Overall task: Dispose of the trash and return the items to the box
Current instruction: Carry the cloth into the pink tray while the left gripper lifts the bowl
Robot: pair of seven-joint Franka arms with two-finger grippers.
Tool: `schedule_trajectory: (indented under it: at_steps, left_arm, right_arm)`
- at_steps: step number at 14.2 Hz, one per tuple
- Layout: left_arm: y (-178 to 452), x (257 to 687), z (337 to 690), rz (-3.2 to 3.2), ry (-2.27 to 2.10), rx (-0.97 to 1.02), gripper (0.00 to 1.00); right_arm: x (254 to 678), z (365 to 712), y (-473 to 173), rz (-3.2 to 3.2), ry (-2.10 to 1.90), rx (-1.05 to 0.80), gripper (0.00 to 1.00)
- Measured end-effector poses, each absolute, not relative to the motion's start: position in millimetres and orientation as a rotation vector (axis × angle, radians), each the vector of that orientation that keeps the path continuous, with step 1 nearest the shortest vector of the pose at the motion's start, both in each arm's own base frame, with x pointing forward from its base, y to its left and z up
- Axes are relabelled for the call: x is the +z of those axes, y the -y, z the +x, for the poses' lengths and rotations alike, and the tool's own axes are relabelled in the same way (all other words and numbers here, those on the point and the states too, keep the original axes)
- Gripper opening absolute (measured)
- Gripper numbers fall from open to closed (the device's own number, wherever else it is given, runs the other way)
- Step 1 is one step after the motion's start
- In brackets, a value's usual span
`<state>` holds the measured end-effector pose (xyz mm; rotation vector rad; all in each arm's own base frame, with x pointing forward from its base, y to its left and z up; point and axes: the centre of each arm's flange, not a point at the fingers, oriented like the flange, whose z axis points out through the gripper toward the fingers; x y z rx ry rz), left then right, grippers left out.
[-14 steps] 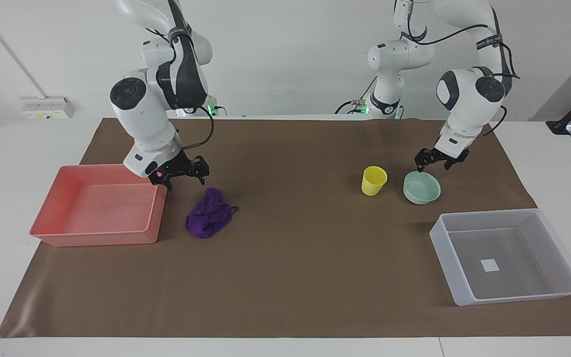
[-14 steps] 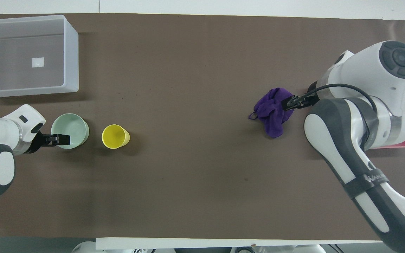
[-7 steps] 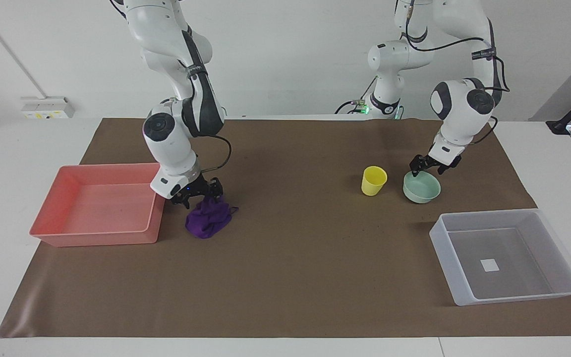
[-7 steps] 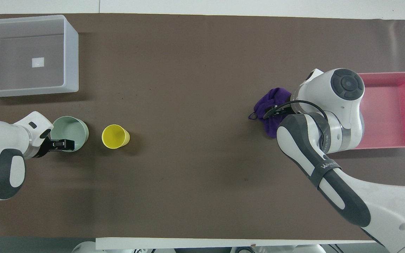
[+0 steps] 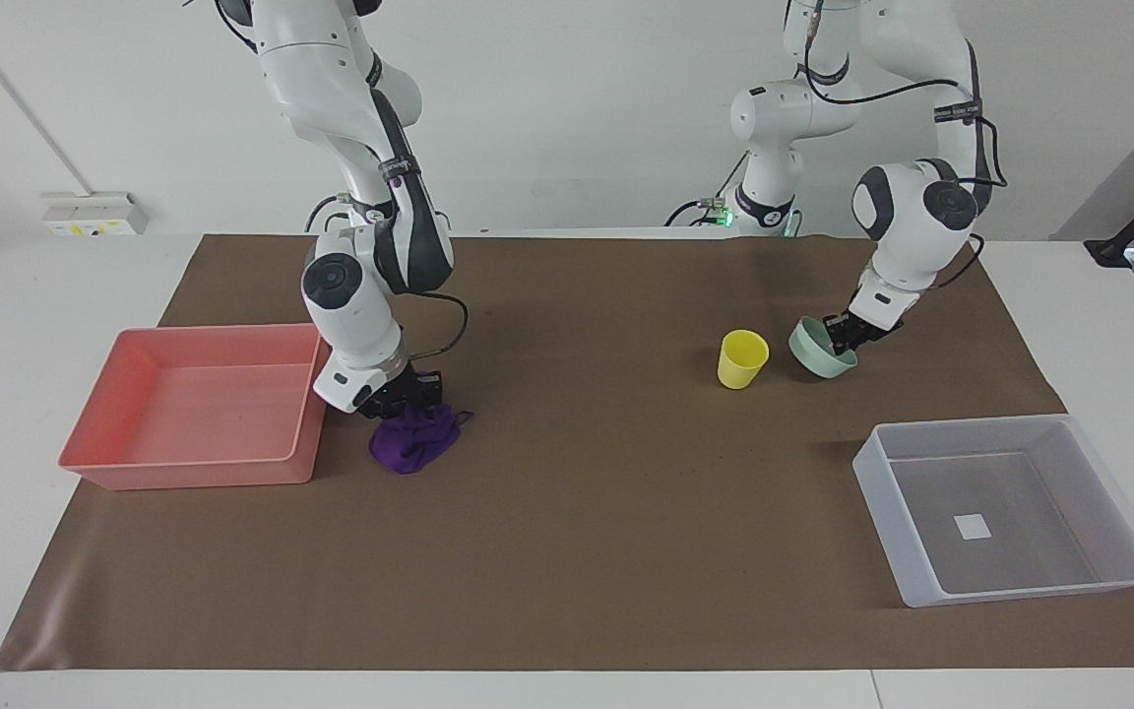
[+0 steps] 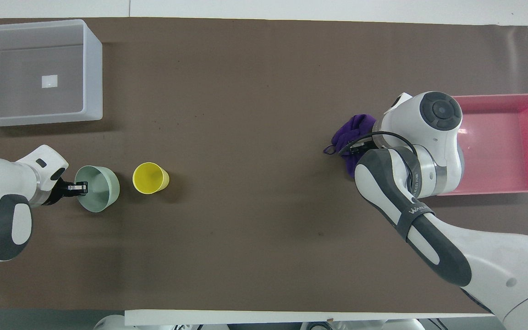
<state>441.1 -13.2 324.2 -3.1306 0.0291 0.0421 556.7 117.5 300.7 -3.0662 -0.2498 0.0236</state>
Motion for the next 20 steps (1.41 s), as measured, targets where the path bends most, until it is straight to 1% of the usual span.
schedule_trajectory:
  at_steps: [1, 2, 3, 7, 11, 13, 14, 16, 18, 20]
  left_arm:
    - [13.1, 326.2, 442.1, -3.132, -0.027, 0.035, 0.11]
    - [13.3, 328.0, 443.2, -3.132, -0.027, 0.028, 0.1]
    - [13.7, 330.2, 444.8, -3.133, -0.027, 0.021, 0.08]
    - [11.3, 340.4, 452.3, -3.133, -0.017, 0.003, 0.06]
    - [9.4, 359.9, 463.0, -3.133, -0.01, 0.035, 0.04]
    - [8.6, 373.7, 469.2, -3.134, -0.007, 0.057, 0.04]
    - [8.1, 381.3, 472.2, -3.134, -0.005, 0.072, 0.03]
    - [7.1, 398.0, 477.8, -3.134, 0.0, 0.098, 0.03]
    - [6.5, 414.3, 481.3, -3.133, 0.002, 0.12, 0.03]
    - [7.3, 432.9, 483.1, -3.145, 0.014, 0.13, 0.03]
  right_arm:
    - [307.0, 558.8, -117.1, -3.066, 0.249, 0.024, 0.27]
    - [318.1, 561.6, -116.5, -3.064, 0.247, 0.027, 0.15]
    - [334.3, 564.6, -115.3, -3.063, 0.245, 0.033, 0.1]
    - [420.3, 563.6, -98.7, -3.056, 0.217, 0.008, 0.09]
    - [508.6, 539.7, -61.7, -3.055, 0.145, 0.008, 0.09]
    - [540.0, 525.4, -28.6, -3.057, 0.072, 0.019, 0.09]
    - [547.9, 520.3, -9.9, -3.058, 0.045, 0.019, 0.09]
    - [549.1, 516.0, 33.4, -3.065, -0.006, 0.019, 0.09]
    - [533.8, 508.9, 73.8, -3.061, -0.083, 0.057, 0.09]
    - [511.4, 501.9, 98.8, -3.058, -0.126, 0.088, 0.08]
